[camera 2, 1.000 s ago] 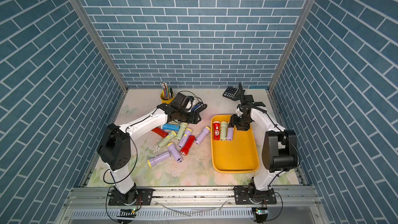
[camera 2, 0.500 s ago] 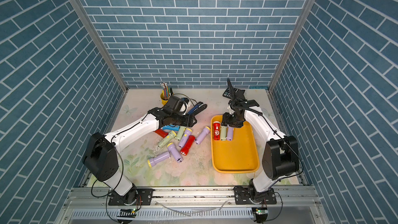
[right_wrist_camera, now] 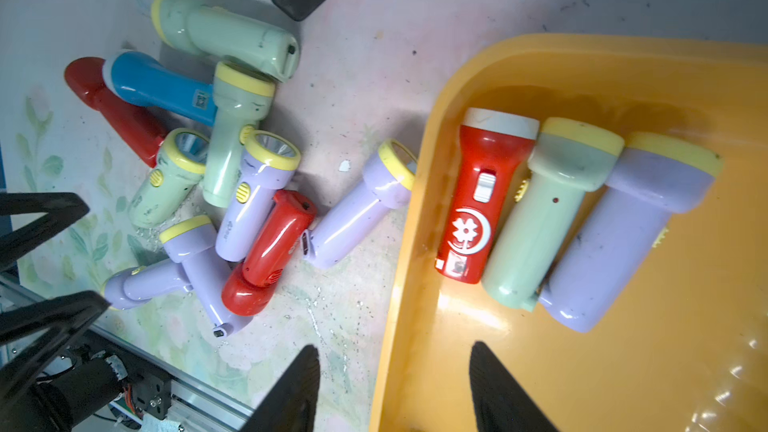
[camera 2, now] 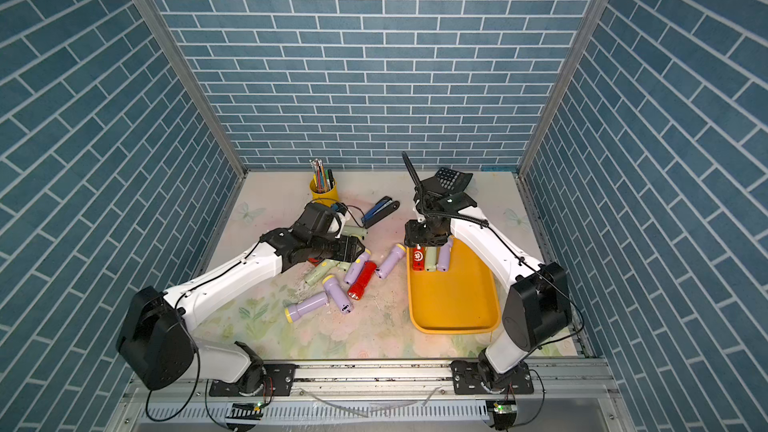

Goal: Put the flashlights into the storage boxes
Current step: Pick up the flashlight from the center of the board.

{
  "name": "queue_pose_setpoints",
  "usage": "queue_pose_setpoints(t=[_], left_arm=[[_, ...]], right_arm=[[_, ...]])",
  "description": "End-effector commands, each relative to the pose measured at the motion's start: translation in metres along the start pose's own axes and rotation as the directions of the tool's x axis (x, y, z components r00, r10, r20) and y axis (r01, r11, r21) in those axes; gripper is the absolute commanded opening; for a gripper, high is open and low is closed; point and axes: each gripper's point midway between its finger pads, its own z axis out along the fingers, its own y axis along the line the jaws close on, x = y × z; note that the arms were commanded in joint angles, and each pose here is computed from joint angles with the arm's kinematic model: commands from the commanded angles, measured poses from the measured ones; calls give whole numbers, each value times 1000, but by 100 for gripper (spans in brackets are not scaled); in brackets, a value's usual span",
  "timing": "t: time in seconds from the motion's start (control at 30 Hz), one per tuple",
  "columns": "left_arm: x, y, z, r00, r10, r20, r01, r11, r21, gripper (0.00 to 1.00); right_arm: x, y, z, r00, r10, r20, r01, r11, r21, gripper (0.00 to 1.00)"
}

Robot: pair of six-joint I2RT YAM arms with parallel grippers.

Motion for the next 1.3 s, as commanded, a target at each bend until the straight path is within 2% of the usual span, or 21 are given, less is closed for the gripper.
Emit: queue_pose_setpoints(t=[0.0,0.13,0.23,0.47,0.73,0.97,1.27], left_arm=[[1,7,-7,999,-22,24,22,1000,7,75],[7,16,-12,999,-45,29,45,999,10,75],[12,23,-14,1000,-16,7,16,999,-36,72],[22,12,-9,977,163,-133,-175,982,-77,70],[29,-13,18,907,310,-285,-347,934,-87,64],[45,-33,51,835,368,-409,-425,904,-54,62],[54,-43,78,816,382,-433,-443,895,-46,61]], right_arm=[[1,12,3,999,8,-38,-7,1000,25,59],[4,29,13,997,7,-77,-4,999,46,59],[4,42,18,996,18,-84,-17,1000,20,59],[-7,51,15,990,140,-21,-142,985,-102,59],[-2,5,0,944,326,55,-312,933,-178,60],[27,-47,-12,903,422,77,-411,903,-126,60],[37,-60,-11,898,434,73,-426,898,-111,60]])
